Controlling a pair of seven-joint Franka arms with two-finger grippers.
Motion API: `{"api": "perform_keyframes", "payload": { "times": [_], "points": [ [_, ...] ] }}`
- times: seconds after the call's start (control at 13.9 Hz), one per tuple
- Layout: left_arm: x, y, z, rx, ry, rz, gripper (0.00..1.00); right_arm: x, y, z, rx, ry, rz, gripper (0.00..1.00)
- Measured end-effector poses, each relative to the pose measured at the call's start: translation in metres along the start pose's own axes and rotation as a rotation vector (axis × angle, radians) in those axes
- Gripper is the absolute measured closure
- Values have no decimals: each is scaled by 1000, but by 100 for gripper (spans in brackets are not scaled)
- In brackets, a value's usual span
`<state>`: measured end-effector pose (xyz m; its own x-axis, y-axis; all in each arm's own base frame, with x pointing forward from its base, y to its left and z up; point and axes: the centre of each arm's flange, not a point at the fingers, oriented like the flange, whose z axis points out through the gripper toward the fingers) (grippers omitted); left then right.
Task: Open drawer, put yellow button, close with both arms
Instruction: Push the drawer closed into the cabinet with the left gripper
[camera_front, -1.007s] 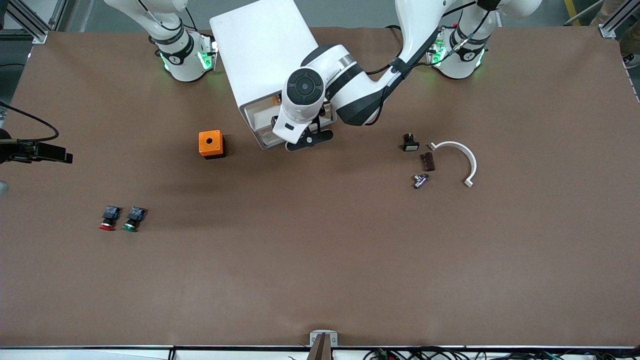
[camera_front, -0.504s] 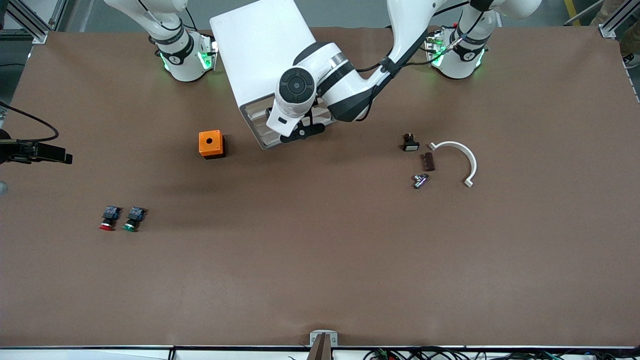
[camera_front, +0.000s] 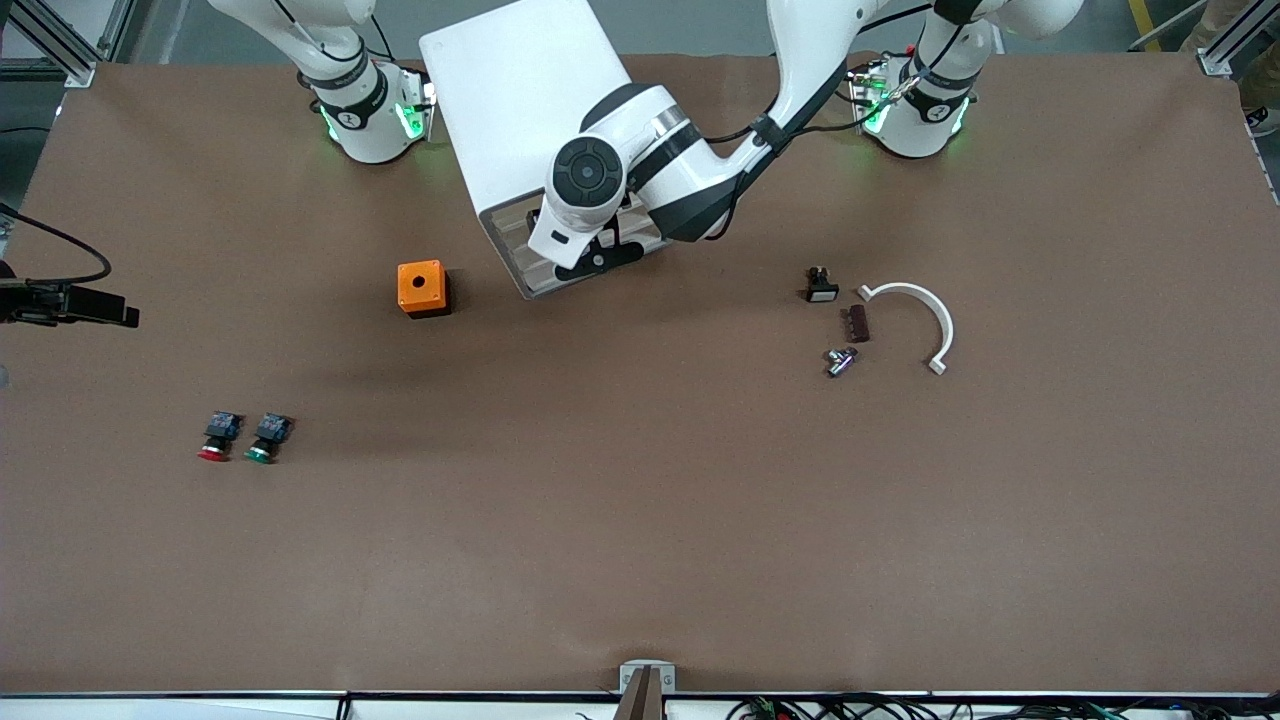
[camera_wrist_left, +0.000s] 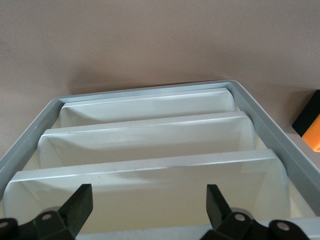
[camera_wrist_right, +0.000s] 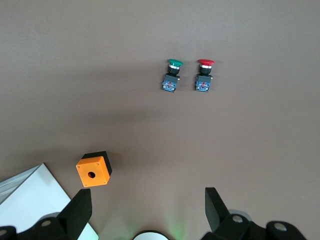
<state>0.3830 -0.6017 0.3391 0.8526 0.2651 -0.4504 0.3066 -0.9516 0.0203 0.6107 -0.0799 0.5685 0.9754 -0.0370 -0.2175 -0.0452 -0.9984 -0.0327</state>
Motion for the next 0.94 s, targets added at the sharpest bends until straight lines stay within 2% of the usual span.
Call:
{"api": "perform_keyframes", "payload": {
  "times": [0.43,0.94],
  "points": [
    [10,-2,-8,-15,3,-15,0,-2,17,-2,4,6,27,0],
    [88,-34,-81,-120,32,-130,0,-3,21,-2,-6,7,30,0]
  ]
}}
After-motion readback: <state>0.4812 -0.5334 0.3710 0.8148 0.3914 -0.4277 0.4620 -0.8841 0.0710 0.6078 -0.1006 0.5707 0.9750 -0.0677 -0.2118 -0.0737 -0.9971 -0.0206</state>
